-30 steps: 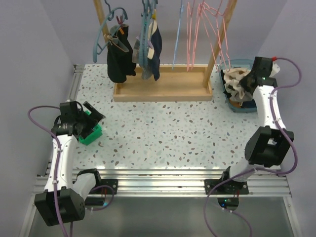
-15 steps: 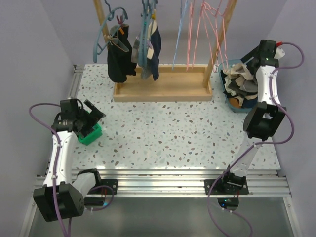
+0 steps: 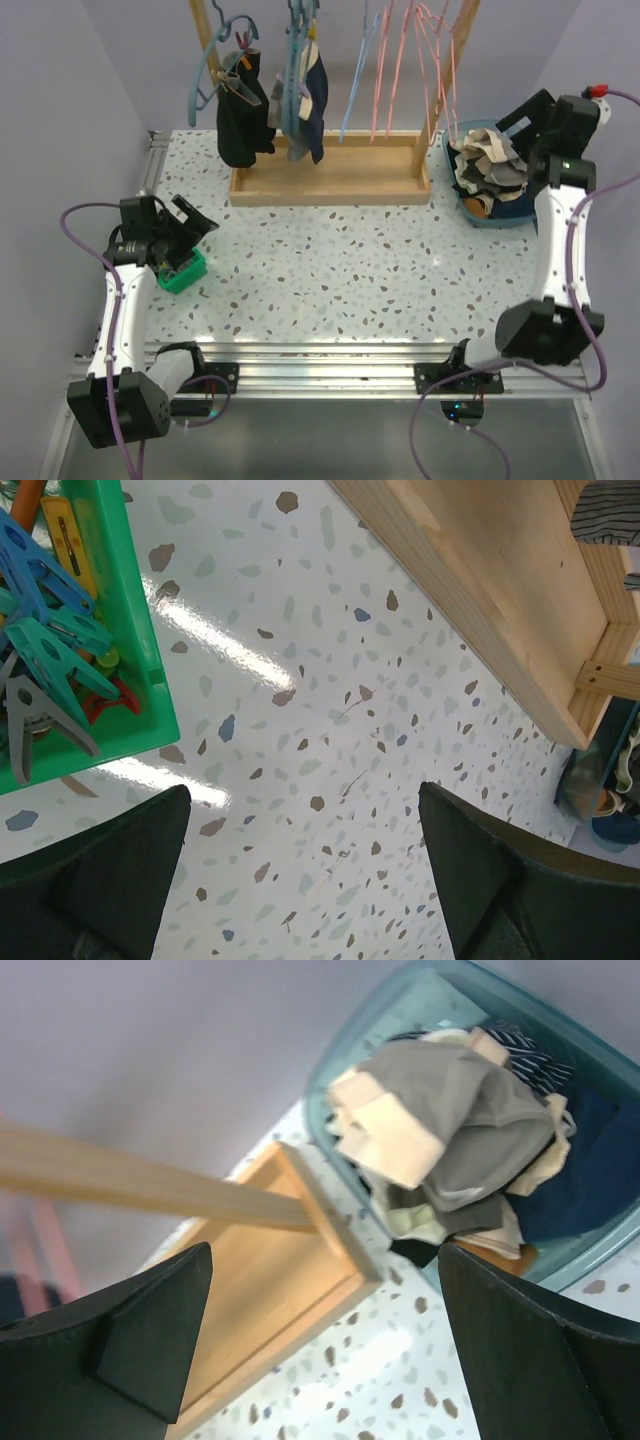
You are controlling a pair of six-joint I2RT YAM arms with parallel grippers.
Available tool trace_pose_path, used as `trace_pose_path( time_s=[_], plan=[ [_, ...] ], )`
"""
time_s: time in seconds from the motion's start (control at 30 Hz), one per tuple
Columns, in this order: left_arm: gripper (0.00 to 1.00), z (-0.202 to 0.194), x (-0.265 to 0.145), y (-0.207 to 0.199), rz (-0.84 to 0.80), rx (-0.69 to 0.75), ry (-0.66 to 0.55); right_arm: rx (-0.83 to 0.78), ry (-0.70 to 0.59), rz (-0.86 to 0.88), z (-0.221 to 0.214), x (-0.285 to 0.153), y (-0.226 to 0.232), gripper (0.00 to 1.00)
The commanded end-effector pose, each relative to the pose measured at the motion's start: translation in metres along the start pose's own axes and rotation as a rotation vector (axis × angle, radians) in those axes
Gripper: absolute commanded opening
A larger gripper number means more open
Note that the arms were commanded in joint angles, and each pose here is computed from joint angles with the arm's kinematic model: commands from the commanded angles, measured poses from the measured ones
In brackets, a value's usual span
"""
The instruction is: Remove the underwear clipped to the hanger
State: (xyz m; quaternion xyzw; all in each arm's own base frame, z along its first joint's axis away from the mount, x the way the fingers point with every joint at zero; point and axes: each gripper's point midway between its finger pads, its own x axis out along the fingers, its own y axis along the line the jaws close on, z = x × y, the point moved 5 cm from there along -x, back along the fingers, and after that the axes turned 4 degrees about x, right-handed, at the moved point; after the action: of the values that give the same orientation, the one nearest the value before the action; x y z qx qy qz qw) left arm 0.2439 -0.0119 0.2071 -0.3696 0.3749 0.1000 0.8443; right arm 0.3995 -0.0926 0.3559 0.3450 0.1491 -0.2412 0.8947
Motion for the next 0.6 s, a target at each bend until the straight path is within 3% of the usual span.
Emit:
trace_pose_path(
  time_s=[0.0,0.2,0.33,0.47,0.53,0.57],
  plan=[
    [1.0,0.017,-0.008,-0.023,-0.1,0.051,-0.055,0.018,-0.076,0.263,0.016,-0.068,0.034,0.98],
    [1.0,0.024,-0.015,-0.04,-0.127,0.091,-0.06,-0.082,-0.037,0.784,0.013,-0.159,0.11,0.98],
    [1.0,0.029,-0.025,-0.052,-0.164,0.116,-0.08,-0.175,-0.077,1.054,0.033,-0.231,0.15,0.98],
    [1.0,0.026,-0.029,-0.056,-0.198,0.117,-0.077,-0.243,0.215,1.281,0.001,-0.262,0.185,0.98],
    [1.0,0.023,-0.03,-0.055,-0.208,0.118,-0.074,-0.313,0.277,1.309,-0.014,-0.261,0.199,0.98],
    [1.0,0.022,-0.031,-0.055,-0.21,0.119,-0.075,-0.344,0.38,1.302,-0.037,-0.269,0.2,0.98]
  ],
)
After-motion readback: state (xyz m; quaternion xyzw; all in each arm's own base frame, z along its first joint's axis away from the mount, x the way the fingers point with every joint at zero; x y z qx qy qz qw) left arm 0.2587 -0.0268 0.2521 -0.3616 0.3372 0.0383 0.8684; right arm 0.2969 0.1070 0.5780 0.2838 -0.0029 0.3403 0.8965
